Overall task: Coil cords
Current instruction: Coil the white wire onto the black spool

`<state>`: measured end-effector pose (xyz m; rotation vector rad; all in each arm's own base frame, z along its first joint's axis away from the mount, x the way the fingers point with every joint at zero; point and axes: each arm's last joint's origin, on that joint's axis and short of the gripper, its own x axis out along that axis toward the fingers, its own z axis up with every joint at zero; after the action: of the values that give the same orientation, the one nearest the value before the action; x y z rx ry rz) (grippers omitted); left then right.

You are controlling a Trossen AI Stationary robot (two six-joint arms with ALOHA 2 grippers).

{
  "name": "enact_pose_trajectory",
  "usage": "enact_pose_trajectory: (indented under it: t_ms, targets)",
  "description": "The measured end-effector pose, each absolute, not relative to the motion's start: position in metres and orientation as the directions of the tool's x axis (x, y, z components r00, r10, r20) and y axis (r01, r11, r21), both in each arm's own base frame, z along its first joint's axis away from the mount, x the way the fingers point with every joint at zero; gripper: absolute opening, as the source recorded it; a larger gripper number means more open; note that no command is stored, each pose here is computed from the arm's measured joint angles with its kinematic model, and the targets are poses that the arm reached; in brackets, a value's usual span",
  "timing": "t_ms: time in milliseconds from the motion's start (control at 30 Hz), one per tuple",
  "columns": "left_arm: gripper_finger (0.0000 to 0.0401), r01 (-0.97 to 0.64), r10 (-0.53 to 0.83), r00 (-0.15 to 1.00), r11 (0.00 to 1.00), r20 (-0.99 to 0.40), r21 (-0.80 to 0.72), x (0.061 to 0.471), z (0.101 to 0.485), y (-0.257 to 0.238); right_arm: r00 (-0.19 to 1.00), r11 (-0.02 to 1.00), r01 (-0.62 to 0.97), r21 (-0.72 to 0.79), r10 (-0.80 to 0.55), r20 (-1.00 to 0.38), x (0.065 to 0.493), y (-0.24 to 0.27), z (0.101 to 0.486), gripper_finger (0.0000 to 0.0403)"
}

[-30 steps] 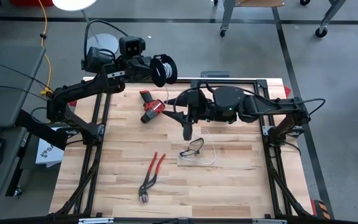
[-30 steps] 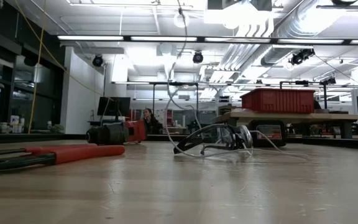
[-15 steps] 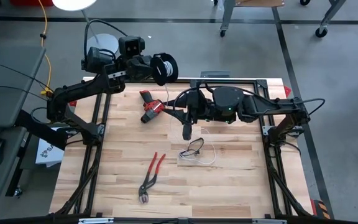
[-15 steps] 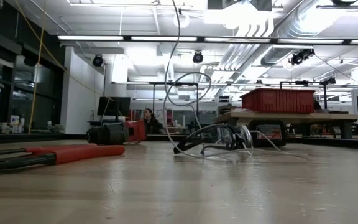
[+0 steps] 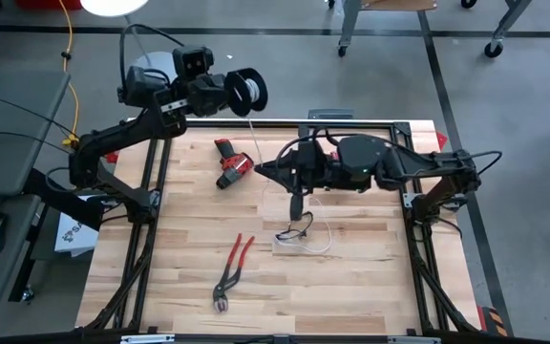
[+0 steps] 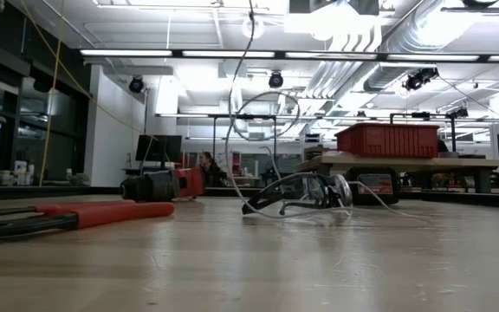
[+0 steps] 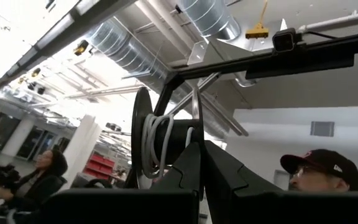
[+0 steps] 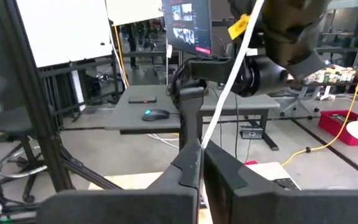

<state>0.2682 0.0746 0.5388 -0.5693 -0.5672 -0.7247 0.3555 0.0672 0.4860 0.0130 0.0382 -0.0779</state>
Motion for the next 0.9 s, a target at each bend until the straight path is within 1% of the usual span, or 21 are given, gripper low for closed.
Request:
enact_pose_trajectory:
  t_ms: [267, 433, 900]
  targets:
    - [0.0, 0.708, -0.42, 0.666, 0.615, 0.617, -0.345, 0.268, 0.537, 0.08, 0.998, 0.998, 0.051, 0.019, -0.051, -0.031, 0.344, 0.072, 0.493, 0.0001]
    - [0.0, 0.698, -0.42, 0.676, 0.629, 0.606, -0.342, 0.267, 0.538, 0.079, 0.998, 0.998, 0.043, 0.036, -0.042, -0.046, 0.338, 0.073, 0.495, 0.0]
    - [0.0, 0.671, -0.4, 0.704, 0.647, 0.587, -0.363, 0.269, 0.535, 0.082, 0.998, 0.999, 0.011, 0.037, -0.009, -0.063, 0.337, 0.075, 0.494, 0.0]
